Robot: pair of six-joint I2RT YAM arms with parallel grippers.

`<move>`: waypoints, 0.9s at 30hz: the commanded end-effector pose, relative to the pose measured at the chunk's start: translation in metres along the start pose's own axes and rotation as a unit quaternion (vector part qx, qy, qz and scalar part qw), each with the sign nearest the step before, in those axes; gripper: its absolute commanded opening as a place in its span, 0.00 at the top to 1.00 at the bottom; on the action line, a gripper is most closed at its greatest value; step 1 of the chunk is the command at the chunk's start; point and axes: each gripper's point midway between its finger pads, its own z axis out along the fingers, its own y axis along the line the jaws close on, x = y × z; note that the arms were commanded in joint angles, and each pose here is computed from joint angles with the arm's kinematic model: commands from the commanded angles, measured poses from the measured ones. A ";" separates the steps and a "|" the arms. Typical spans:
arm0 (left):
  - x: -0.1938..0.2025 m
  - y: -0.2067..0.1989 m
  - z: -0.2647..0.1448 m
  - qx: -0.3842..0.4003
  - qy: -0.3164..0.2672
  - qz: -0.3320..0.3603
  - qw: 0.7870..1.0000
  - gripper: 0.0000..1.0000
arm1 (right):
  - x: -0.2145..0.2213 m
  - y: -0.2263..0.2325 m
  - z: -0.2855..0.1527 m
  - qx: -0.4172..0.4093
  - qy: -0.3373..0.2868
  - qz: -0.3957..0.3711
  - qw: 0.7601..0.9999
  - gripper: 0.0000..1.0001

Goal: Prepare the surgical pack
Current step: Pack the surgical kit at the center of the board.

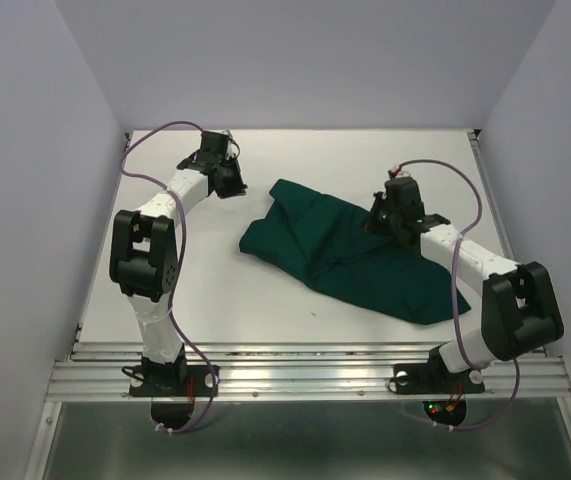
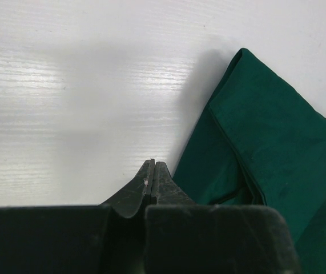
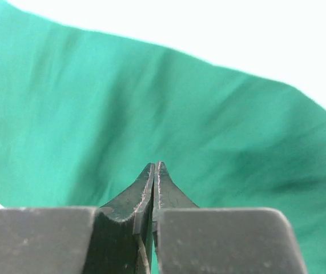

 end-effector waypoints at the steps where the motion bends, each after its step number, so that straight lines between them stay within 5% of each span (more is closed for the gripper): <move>1: -0.005 -0.003 -0.008 0.008 -0.006 0.009 1.000 1.00 | -0.050 -0.042 0.009 0.065 -0.045 0.007 0.997 0.99; 14: -0.004 -0.007 -0.011 0.021 -0.004 0.014 1.000 1.00 | 0.030 -0.128 0.026 0.169 0.054 0.060 0.982 0.99; 21: -0.004 -0.008 -0.010 0.022 -0.002 0.014 1.000 1.00 | -0.055 -0.127 -0.021 0.173 -0.078 0.060 0.980 0.99; 27: -0.002 -0.009 -0.008 0.026 0.001 0.013 1.000 1.00 | -0.030 -0.148 0.007 0.190 -0.017 0.055 0.980 0.99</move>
